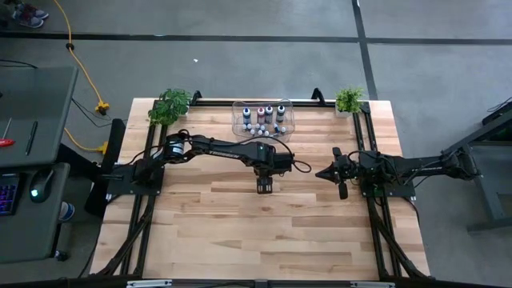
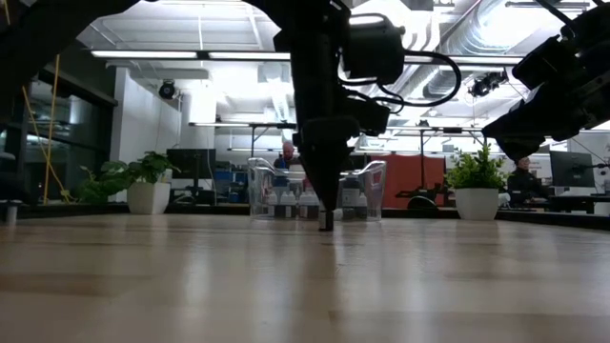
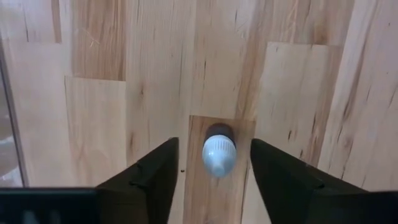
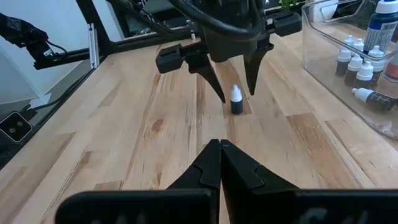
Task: Pick & Place food coloring
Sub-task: Put the small purple food coloring bottle into the transparent bin
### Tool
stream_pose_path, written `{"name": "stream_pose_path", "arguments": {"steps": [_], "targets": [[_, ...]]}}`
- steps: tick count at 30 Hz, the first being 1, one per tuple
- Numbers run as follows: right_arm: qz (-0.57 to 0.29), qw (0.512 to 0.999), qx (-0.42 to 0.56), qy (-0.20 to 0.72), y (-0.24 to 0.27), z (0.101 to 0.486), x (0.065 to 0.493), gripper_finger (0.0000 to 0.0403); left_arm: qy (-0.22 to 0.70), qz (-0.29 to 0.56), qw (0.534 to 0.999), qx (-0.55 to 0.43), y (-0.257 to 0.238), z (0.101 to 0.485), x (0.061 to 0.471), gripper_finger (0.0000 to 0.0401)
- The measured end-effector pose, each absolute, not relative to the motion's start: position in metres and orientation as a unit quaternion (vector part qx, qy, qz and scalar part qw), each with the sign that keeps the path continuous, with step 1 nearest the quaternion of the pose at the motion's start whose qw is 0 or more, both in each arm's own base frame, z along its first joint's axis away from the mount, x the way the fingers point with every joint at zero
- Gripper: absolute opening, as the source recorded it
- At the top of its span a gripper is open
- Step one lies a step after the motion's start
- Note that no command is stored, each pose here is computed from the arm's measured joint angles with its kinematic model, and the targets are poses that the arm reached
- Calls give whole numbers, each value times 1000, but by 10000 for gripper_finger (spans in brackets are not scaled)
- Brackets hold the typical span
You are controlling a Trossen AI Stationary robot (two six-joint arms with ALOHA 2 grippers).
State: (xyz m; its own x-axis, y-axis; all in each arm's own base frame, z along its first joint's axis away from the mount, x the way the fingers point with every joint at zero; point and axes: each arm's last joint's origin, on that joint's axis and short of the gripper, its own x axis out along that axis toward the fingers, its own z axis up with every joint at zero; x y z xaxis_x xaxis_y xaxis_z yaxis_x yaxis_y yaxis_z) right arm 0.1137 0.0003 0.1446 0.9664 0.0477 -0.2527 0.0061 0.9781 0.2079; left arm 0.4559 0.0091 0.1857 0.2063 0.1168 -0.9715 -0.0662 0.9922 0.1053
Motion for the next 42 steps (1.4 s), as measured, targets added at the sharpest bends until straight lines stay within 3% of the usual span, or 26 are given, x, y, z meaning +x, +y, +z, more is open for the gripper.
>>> {"name": "stream_pose_path", "arguments": {"steps": [20, 30, 42], "targets": [[11, 986, 104, 129, 0, 144, 114, 0, 633, 57, 772, 22, 6, 187, 454, 43], [10, 986, 104, 129, 0, 145, 114, 0, 638, 55, 768, 26, 2, 190, 453, 39], [11, 986, 104, 129, 0, 145, 114, 0, 654, 39, 754, 38, -13, 253, 447, 39]]}}
